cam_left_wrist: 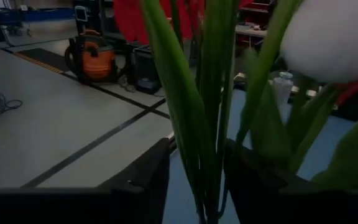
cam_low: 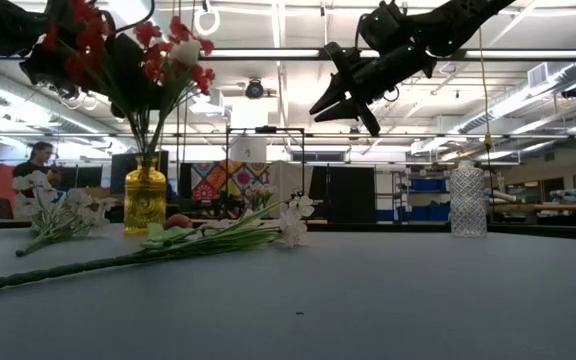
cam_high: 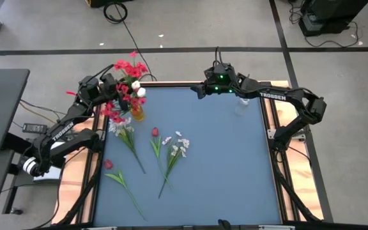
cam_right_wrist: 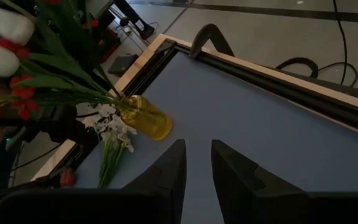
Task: Sort flowers into vase by color
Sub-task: Put the red flowers into the yellow transparent flower vase
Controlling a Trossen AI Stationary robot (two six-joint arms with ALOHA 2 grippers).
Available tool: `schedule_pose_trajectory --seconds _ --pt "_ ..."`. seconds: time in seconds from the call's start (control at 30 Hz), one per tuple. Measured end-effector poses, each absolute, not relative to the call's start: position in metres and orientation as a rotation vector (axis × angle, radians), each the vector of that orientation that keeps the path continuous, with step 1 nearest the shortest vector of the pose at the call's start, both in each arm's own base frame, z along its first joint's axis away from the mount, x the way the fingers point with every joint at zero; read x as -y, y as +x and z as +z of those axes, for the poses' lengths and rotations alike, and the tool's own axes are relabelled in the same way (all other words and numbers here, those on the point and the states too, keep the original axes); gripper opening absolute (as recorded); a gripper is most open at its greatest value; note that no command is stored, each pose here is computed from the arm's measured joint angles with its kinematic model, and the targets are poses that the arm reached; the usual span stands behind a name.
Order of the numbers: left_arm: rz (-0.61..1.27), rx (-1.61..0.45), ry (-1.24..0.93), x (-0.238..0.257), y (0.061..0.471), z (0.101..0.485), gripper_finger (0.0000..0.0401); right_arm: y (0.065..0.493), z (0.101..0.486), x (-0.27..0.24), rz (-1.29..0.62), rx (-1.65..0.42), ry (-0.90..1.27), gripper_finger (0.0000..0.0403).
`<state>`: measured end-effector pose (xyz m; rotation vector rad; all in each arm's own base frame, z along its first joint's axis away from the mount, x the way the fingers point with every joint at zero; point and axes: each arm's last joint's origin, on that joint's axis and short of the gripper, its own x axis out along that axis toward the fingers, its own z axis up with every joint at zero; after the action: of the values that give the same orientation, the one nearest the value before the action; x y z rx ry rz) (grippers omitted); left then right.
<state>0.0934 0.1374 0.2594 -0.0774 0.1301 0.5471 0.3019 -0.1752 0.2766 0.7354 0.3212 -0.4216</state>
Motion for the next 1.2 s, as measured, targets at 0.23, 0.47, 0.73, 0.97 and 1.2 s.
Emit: schedule_pose_trajectory --seconds 0.23,0.47,0.73,0.97,1.2 --pt "0.530 -0.133 -0.076 -0.135 0.093 0.262 0.0231 0.306 0.276 0.168 -0.406 -0.323 0.779 0.0095" --pt "0.544 -0.179 -0.011 -0.134 0.090 0.288 0.0279 0.308 0.276 0.164 -0.393 -0.331 0.778 0.0114" --pt "0.640 -0.168 0.022 -0.135 0.088 0.300 0.0281 0.305 0.276 0.169 -0.401 -0.329 0.748 0.0114" --pt "0.732 -0.141 0.136 -0.133 0.085 0.332 0.0281 0.307 0.277 0.166 -0.375 -0.336 0.745 0.0114" --pt "0.752 -0.162 0.108 -0.140 0.087 0.333 0.0281 0.324 0.276 0.155 -0.471 -0.227 0.759 0.0113"
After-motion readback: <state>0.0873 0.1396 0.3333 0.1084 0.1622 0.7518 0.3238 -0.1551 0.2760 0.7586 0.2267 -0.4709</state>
